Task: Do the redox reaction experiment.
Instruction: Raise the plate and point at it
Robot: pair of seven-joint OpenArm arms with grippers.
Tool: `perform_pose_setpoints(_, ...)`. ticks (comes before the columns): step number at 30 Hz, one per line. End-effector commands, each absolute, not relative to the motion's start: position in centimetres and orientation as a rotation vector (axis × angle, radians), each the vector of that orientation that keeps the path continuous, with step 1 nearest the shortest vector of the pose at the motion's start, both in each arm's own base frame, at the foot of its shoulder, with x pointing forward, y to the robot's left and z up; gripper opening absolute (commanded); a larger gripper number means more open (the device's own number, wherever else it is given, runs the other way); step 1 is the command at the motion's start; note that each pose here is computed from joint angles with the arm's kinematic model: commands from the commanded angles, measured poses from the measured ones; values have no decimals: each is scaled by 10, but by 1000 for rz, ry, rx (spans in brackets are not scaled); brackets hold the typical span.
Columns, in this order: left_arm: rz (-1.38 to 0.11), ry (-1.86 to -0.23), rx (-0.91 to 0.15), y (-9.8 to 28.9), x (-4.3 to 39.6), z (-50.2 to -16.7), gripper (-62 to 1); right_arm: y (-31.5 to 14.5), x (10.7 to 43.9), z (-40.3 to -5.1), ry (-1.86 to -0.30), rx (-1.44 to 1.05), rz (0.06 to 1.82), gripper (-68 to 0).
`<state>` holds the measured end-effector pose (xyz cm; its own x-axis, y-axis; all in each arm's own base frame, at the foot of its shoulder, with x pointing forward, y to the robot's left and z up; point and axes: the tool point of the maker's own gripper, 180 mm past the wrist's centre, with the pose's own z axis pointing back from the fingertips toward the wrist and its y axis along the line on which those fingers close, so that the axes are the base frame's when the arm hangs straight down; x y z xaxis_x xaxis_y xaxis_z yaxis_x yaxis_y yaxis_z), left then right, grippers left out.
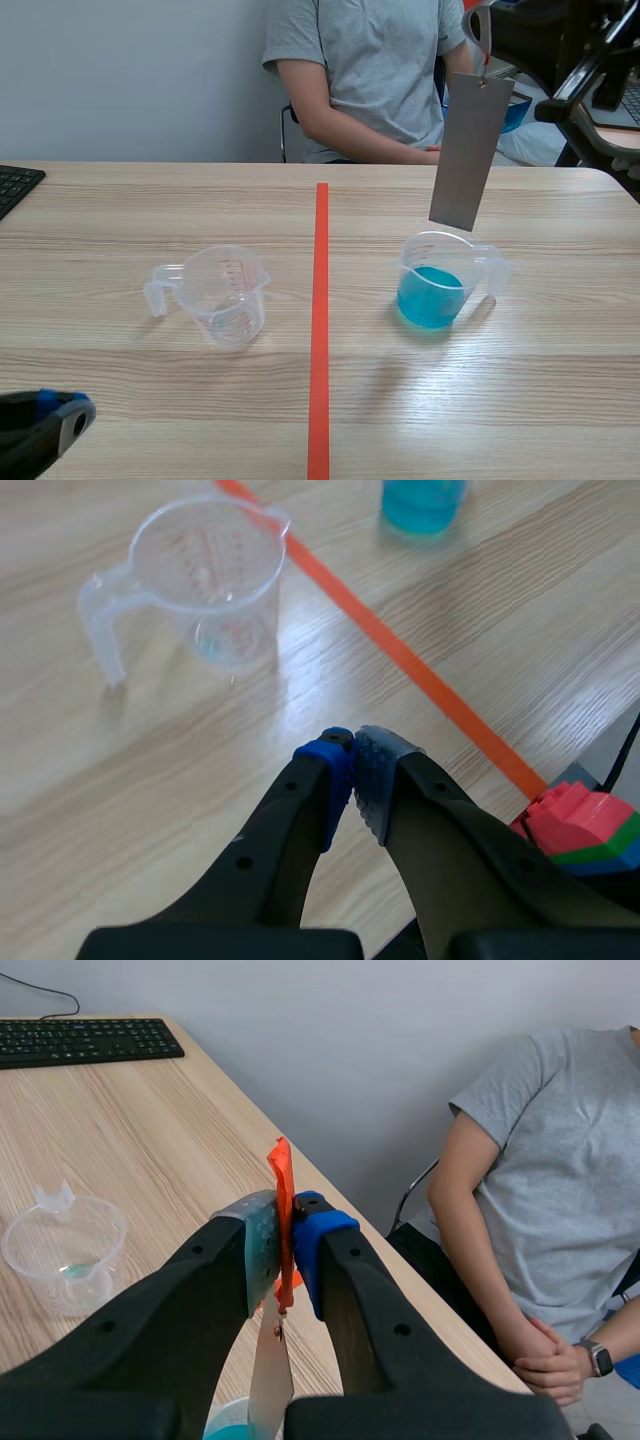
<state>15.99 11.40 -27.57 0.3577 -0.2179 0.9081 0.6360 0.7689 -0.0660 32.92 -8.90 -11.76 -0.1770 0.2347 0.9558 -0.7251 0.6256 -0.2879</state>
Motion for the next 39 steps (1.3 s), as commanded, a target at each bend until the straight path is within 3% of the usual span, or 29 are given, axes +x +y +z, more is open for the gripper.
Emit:
perform_pose_setpoints(1, -604, -1130, -465, 111, 179, -261, -573, -90, 328, -104, -1560, 423, 920, -660)
perform_pose_setpoints(9, -810, -1223, -515, 76, 223, -230, -573, -90, 328, -104, -1560, 423, 920, -660)
perform_pose_setpoints(15, -916, -1233, -567, 43, 243, -232, -573, -90, 328, -104, -1560, 423, 920, -660)
perform_pose_setpoints(29, -1009, -1221, -683, -49, 294, -263, -573, -90, 328, -104, -1560, 423, 920, -660)
perform_pose_setpoints(39, -994, -1248, -686, -98, 331, -276, -573, -90, 328, -104, -1559, 423, 920, -660)
